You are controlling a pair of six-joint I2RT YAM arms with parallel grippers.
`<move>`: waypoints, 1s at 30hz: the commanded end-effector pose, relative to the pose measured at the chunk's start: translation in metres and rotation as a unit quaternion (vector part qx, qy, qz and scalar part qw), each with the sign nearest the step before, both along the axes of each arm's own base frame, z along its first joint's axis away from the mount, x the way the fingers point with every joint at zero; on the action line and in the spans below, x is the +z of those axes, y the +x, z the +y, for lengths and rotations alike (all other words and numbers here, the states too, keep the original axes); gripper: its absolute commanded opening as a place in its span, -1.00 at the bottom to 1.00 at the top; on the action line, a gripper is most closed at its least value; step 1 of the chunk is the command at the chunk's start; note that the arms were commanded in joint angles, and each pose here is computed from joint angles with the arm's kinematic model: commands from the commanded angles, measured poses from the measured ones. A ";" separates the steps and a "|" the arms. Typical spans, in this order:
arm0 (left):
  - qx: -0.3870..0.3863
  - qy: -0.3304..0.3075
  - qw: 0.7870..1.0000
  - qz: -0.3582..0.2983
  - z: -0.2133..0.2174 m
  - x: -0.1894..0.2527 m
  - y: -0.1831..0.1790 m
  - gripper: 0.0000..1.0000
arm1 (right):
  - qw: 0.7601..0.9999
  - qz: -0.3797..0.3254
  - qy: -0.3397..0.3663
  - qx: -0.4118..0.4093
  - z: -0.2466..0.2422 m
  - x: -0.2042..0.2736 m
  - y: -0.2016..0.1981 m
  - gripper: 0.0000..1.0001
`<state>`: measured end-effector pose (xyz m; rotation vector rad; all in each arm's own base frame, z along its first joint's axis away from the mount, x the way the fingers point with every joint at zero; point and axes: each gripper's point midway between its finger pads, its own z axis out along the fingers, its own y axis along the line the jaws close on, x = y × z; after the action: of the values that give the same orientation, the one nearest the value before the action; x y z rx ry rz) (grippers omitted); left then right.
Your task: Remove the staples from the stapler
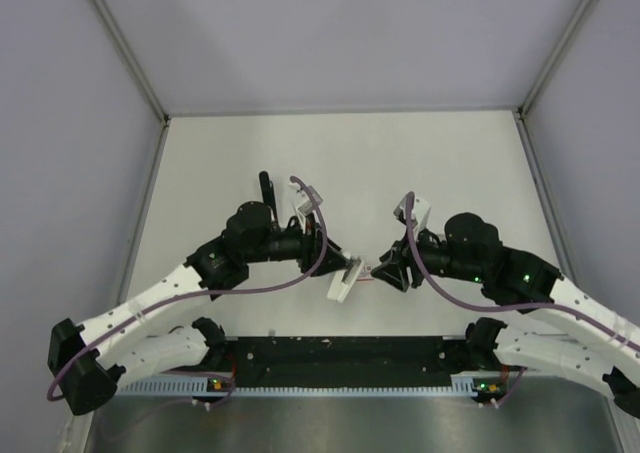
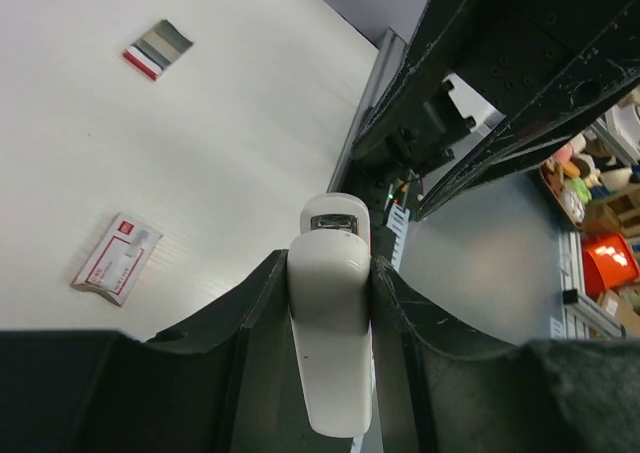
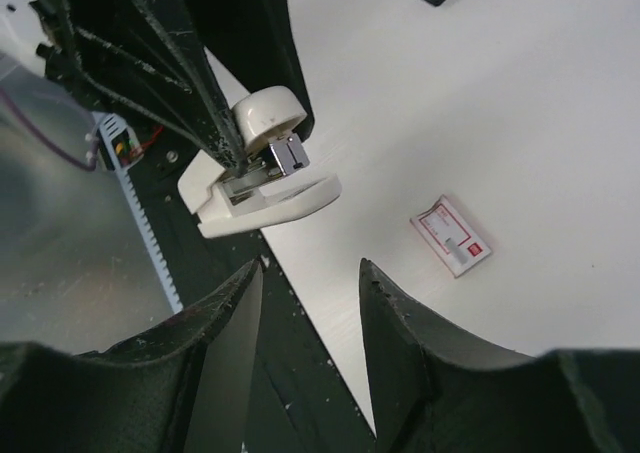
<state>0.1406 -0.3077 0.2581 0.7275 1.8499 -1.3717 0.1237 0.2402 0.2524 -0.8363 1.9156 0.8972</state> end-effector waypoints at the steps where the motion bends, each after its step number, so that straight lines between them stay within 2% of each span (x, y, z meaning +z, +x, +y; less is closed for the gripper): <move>1: -0.093 -0.013 0.995 -0.017 -0.003 0.017 -0.029 -1.00 | 0.993 -0.013 0.037 0.110 0.011 0.031 -0.034 -0.12; 7: -0.149 -0.007 0.989 -0.010 -0.007 0.009 -0.047 -1.00 | 0.984 -0.009 0.048 0.170 0.016 0.037 -0.053 -0.06; 12: -0.176 -0.008 0.984 -0.013 -0.014 0.007 -0.058 -1.00 | 0.983 -0.004 0.039 0.179 0.024 0.034 -0.049 -0.03; 30: -0.202 -0.024 0.978 -0.052 -0.020 0.019 -0.071 -1.00 | 0.977 0.023 0.032 0.211 0.032 0.010 -0.057 0.00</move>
<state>0.0736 -0.3232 0.2352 1.1269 1.8491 -1.5652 0.0736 0.2678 0.2525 -1.1837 1.8507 1.1822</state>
